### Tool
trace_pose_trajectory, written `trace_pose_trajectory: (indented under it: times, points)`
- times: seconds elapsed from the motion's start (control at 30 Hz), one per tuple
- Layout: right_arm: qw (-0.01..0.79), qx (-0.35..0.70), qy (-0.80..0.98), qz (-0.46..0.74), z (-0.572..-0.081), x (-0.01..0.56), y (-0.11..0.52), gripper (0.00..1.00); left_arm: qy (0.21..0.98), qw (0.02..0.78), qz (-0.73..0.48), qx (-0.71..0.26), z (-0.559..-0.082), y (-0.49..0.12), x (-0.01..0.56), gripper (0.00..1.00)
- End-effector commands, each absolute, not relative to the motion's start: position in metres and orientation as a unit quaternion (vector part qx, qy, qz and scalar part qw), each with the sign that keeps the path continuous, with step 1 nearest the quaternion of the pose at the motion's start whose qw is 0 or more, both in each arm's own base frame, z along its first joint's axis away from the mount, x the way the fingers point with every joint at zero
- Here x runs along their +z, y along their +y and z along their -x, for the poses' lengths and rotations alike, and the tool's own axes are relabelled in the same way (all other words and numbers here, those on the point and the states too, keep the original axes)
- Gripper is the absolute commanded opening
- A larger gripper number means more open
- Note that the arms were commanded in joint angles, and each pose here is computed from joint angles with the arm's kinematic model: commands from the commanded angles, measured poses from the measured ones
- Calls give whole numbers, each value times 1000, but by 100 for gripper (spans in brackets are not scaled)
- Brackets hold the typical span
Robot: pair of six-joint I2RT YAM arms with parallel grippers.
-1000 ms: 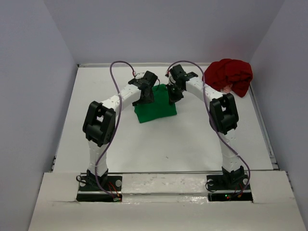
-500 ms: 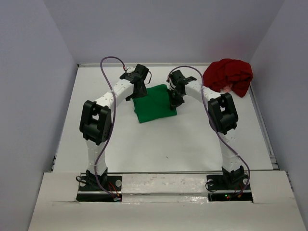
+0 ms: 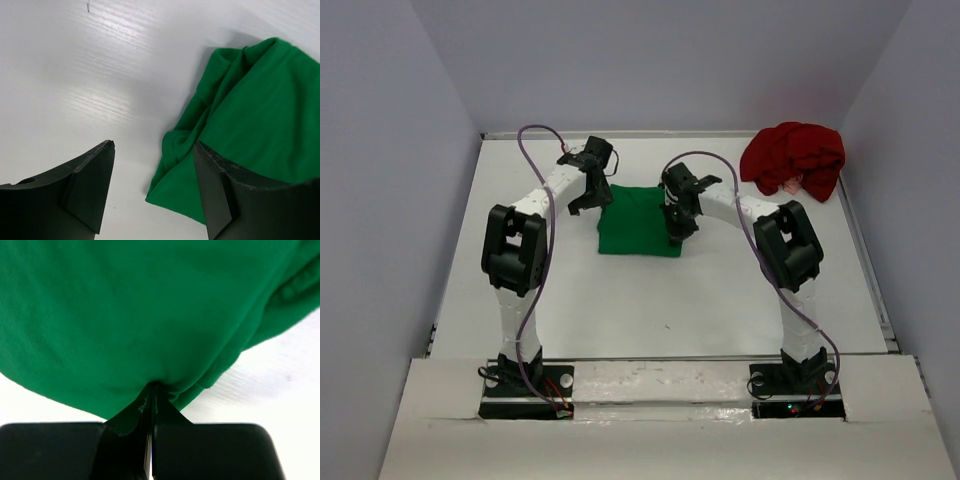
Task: Fold and stack the t-shirts
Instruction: Fold the tshirt
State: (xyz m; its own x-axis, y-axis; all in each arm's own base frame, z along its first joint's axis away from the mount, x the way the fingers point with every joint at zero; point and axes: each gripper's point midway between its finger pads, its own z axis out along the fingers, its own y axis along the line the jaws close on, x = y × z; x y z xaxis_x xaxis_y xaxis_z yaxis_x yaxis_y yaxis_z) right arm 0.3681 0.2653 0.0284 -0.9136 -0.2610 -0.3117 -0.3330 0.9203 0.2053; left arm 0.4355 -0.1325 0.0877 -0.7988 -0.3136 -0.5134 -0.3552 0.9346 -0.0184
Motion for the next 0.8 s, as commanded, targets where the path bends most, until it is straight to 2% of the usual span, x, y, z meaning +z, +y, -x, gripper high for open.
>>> trace_pose_trajectory:
  times: [0.0, 0.07, 0.23, 0.53, 0.77]
  points:
    - [172, 132, 964, 155, -367, 46, 278, 0, 947, 270, 174, 22, -427, -123, 98, 74]
    - [183, 132, 962, 156, -369, 55, 277, 0, 949, 269, 165, -11, -422, -129, 97, 75]
    - [208, 137, 955, 162, -371, 82, 276, 0, 939, 287, 174, -77, -416, -125, 103, 93]
    - [257, 145, 941, 165, -368, 147, 269, 0, 929, 313, 174, -96, -418, -104, 121, 94]
    - [315, 153, 922, 164, -356, 213, 258, 0, 920, 276, 123, -248, -421, -132, 110, 89]
